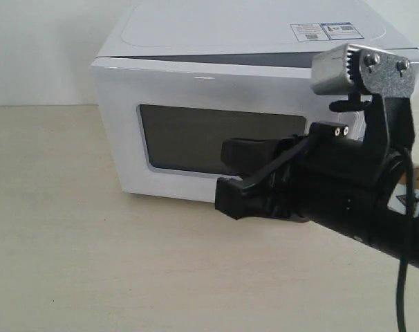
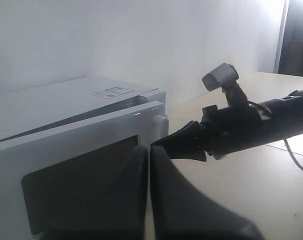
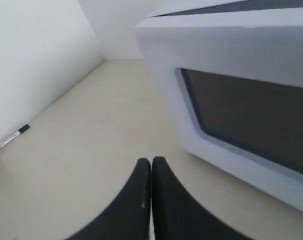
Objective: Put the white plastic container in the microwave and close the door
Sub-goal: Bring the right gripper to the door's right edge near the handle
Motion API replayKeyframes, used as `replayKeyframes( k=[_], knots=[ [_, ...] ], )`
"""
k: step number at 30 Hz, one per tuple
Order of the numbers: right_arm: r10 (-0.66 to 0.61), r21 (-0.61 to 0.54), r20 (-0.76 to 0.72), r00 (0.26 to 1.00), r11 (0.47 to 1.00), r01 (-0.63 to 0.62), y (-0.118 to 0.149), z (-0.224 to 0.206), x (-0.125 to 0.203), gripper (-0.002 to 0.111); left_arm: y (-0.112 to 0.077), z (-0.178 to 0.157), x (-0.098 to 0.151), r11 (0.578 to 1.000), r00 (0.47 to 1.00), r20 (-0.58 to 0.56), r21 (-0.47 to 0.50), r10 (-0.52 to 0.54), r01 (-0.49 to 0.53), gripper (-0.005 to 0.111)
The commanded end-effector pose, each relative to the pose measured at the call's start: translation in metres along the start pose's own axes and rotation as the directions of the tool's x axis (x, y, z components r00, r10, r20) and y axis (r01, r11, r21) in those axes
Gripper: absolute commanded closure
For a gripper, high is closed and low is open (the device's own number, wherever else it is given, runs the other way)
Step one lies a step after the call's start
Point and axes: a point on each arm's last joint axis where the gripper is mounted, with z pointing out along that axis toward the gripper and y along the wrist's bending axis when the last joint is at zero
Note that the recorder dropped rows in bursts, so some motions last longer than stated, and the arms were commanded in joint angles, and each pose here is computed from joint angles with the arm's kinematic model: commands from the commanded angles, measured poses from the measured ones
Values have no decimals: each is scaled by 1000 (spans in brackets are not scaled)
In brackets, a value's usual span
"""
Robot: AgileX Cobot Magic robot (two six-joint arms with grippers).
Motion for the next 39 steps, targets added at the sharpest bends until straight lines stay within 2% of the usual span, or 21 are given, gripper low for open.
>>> replayKeyframes(
  k=[1,6,9,15,22,27,33,39],
  knots=[
    [-30,60,51,998,998,27,-9,10,-2,108,1,0,0,1000,1000,13,-11,-17,17,103],
    [-28,66,7,1000,997,27,-13,15,-9,108,1,0,0,1000,1000,13,-11,-17,17,103],
    [-9,111,-3,1000,994,10,-25,17,-16,108,1,0,0,1000,1000,13,-11,-17,17,103],
    [41,219,44,998,975,-50,-53,14,-26,108,1,0,0,1000,1000,13,-11,-17,17,103],
    [8,233,125,992,972,-37,-57,15,-33,108,1,0,0,1000,1000,13,-11,-17,17,103],
    [0,275,132,991,961,-36,-64,22,-27,108,1,0,0,1000,1000,13,-11,-17,17,103],
    [3,348,210,978,934,-77,-79,23,-14,108,1,0,0,1000,1000,13,-11,-17,17,103],
    [-29,392,211,977,918,-57,-87,33,-6,108,1,0,0,1000,1000,13,-11,-17,17,103]
  ],
)
